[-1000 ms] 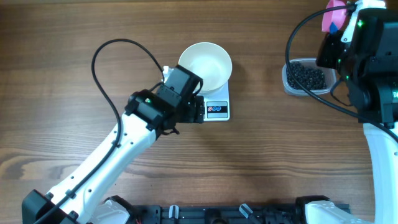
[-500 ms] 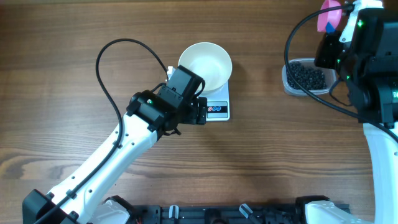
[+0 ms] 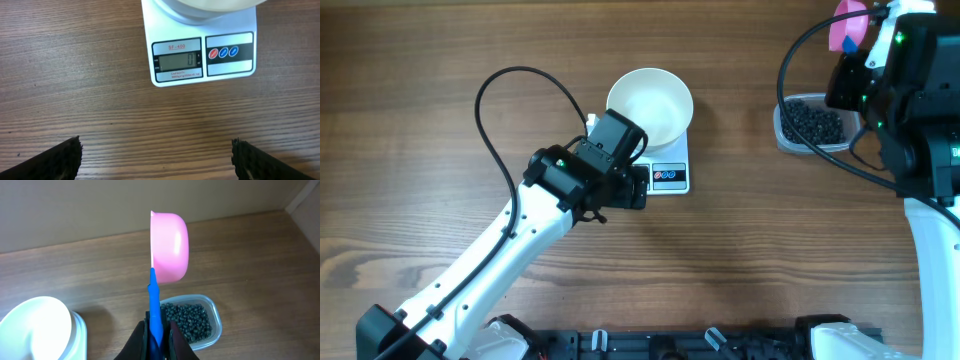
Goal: Scoop item into bowl and weigh 150g on scale
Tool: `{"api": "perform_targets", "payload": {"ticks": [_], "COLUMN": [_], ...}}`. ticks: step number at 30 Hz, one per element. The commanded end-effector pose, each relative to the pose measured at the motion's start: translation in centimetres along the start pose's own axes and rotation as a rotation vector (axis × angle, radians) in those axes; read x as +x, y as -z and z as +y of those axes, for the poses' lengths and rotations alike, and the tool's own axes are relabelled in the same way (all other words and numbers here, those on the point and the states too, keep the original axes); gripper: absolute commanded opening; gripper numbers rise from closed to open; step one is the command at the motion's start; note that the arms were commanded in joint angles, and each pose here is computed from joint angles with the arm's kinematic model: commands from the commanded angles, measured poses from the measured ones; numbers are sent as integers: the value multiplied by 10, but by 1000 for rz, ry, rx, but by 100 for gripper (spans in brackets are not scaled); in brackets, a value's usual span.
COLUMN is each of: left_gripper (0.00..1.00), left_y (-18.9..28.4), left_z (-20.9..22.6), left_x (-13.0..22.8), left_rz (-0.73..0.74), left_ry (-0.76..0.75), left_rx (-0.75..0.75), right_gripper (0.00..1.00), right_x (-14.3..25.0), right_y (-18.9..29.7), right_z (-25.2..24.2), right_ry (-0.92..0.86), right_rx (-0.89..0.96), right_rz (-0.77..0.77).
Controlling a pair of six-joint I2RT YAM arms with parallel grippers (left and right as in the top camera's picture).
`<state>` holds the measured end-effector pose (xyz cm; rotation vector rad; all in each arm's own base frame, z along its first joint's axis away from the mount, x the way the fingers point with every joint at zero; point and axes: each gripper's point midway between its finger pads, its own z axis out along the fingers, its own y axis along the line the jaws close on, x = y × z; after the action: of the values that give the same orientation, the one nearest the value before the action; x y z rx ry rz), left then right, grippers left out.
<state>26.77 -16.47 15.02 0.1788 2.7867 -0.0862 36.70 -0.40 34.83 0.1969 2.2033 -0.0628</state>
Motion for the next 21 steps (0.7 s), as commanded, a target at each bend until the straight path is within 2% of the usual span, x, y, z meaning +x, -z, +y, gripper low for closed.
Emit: {"api": "perform_targets", "payload": {"ticks": [1, 4, 13, 21], "left_gripper": [100, 100, 100, 100], "left_y": [14, 10, 9, 9], "left_z": [-5, -1, -9, -1], "left_x": [0, 8, -6, -10], "left_rz": [-18, 4, -60, -79], "left_ry": [-54, -59, -51, -40], "left_rx": [42, 31, 61, 17], "right_gripper": [4, 4, 4, 4], "right_x": [-5, -5, -5, 7], "right_y": [1, 1, 1, 1], "right_z": [3, 3, 3, 0], "right_ry": [2, 1, 3, -2], "right_rx": [-17, -17, -17, -8], "right_rz": [-9, -9, -9, 38]}}
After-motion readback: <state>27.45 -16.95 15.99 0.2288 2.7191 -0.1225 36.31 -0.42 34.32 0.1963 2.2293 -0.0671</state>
